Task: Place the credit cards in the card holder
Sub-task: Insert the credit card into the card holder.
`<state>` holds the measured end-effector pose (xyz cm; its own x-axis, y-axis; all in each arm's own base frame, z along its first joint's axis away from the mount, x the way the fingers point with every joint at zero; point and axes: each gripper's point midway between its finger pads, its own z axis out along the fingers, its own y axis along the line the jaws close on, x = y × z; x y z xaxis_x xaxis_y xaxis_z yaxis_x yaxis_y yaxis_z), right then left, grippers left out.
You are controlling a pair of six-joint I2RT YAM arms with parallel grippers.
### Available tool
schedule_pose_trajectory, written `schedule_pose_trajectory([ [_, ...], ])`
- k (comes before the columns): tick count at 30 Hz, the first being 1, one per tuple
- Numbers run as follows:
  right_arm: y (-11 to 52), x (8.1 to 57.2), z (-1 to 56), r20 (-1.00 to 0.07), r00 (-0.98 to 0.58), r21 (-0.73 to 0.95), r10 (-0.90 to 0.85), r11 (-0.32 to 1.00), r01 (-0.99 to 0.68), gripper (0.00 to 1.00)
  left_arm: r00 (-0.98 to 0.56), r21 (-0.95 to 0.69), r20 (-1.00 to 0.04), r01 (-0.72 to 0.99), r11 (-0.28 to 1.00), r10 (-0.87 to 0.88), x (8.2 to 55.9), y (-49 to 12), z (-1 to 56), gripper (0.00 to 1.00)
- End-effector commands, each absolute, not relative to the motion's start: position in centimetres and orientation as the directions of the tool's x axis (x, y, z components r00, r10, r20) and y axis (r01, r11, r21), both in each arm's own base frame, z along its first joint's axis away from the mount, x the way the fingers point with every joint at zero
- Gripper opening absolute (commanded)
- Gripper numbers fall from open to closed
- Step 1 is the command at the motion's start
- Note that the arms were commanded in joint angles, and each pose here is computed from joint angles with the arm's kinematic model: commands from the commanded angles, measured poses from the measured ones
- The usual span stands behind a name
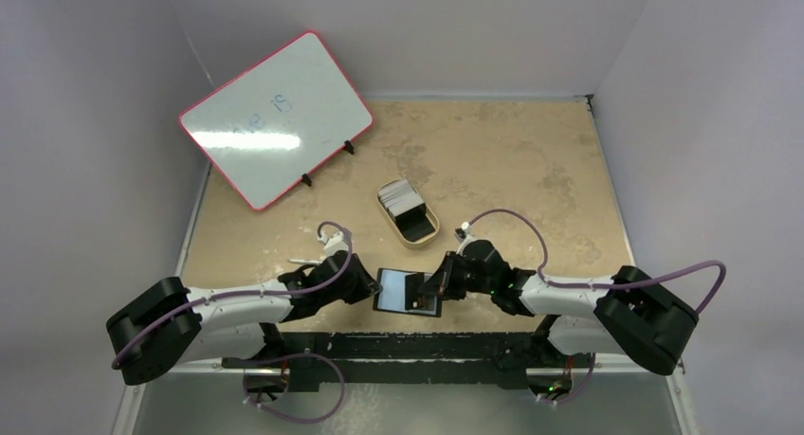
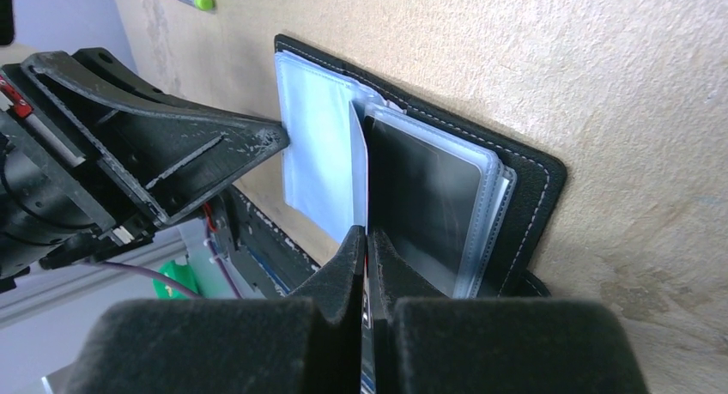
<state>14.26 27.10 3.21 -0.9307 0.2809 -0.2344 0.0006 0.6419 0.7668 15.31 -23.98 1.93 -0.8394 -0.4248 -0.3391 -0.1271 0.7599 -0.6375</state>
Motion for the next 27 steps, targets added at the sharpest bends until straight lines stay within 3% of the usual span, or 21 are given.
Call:
schedule_pose_trajectory([
  [1,27.1,14.6,2.9,-0.225,-0.921,0.77,0.317,0.637,0.031,0.0,-0.814,-0.668,-0.352,-0.127,0.734,-0.461,16.5,-25.2,3.5,0.0],
  [18,28.8,16.3,2.9,-0.267,-0.91,0.782,0.318,0.623,-0.011,0.0,-0.817,-0.685,-0.312,-0.16,0.711,-0.485,15.6,-25.0,3.2,0.0],
  [27,29.7,17.7,2.2,-0.288,-0.907,0.754,0.307,0.656,-0.017,0.15,-0.828,-0.669,-0.314,-0.154,0.727,-0.465,15.2,-25.2,3.0,0.0],
])
